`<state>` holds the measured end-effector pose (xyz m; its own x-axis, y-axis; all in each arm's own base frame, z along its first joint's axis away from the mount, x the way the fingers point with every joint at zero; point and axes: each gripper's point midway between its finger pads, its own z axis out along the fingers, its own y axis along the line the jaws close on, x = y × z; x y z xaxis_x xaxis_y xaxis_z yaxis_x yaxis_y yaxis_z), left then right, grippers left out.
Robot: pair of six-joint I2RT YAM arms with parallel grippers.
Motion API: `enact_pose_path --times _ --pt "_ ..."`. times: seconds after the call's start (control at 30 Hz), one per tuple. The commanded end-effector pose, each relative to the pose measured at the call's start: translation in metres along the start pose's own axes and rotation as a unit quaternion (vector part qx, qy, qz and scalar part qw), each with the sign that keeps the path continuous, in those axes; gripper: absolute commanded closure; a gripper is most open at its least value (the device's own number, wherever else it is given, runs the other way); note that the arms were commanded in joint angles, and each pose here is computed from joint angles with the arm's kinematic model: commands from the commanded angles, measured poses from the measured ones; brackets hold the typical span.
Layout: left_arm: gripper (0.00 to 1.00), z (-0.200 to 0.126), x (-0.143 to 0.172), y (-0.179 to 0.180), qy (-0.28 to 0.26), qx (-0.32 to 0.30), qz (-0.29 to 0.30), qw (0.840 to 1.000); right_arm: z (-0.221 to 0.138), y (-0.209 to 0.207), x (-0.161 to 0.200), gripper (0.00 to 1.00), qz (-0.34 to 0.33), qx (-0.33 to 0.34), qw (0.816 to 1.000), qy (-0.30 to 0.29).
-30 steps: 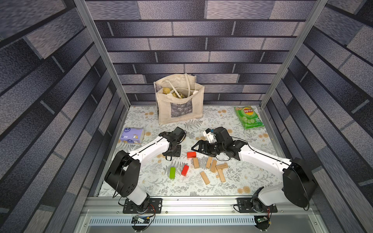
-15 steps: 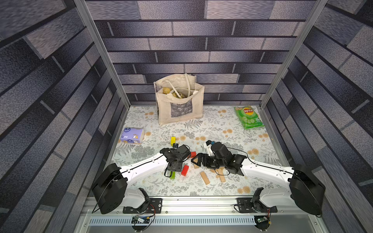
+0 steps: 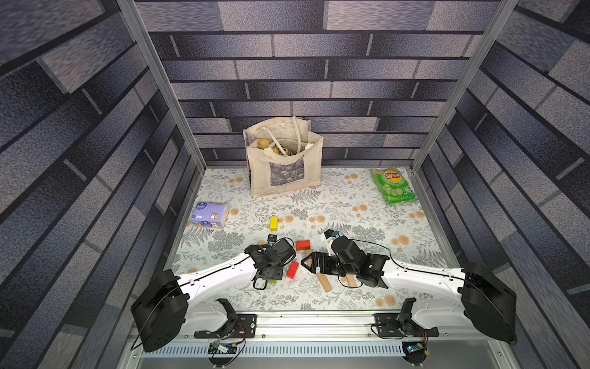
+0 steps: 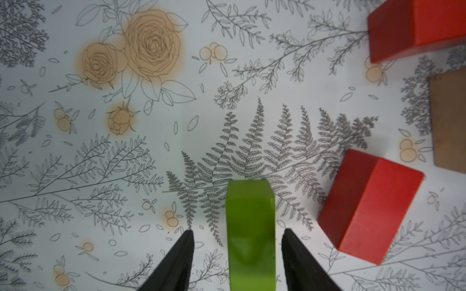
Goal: Assemble the letter k with building blocks
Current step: Pick up the building block from the center of the board.
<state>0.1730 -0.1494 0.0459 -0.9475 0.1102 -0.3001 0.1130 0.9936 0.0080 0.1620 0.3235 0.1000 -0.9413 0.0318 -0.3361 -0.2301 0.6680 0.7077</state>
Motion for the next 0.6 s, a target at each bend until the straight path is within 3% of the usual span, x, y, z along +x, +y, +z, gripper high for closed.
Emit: enact_pose_path --times 0.0,0.57 --pt "0.41 -0.0001 0.0049 -0.0035 -0.003 0.014 0.001 1.0 -0.0024 0.0016 0.0 0.0 -0.004 -0.006 1.0 -0.015" --pt "0.45 0.0066 0.0088 -0.0012 0.007 -0.026 0.014 1.0 -0.0034 0.0021 -0.003 0.0 -0.014 -0.008 1.0 -0.027"
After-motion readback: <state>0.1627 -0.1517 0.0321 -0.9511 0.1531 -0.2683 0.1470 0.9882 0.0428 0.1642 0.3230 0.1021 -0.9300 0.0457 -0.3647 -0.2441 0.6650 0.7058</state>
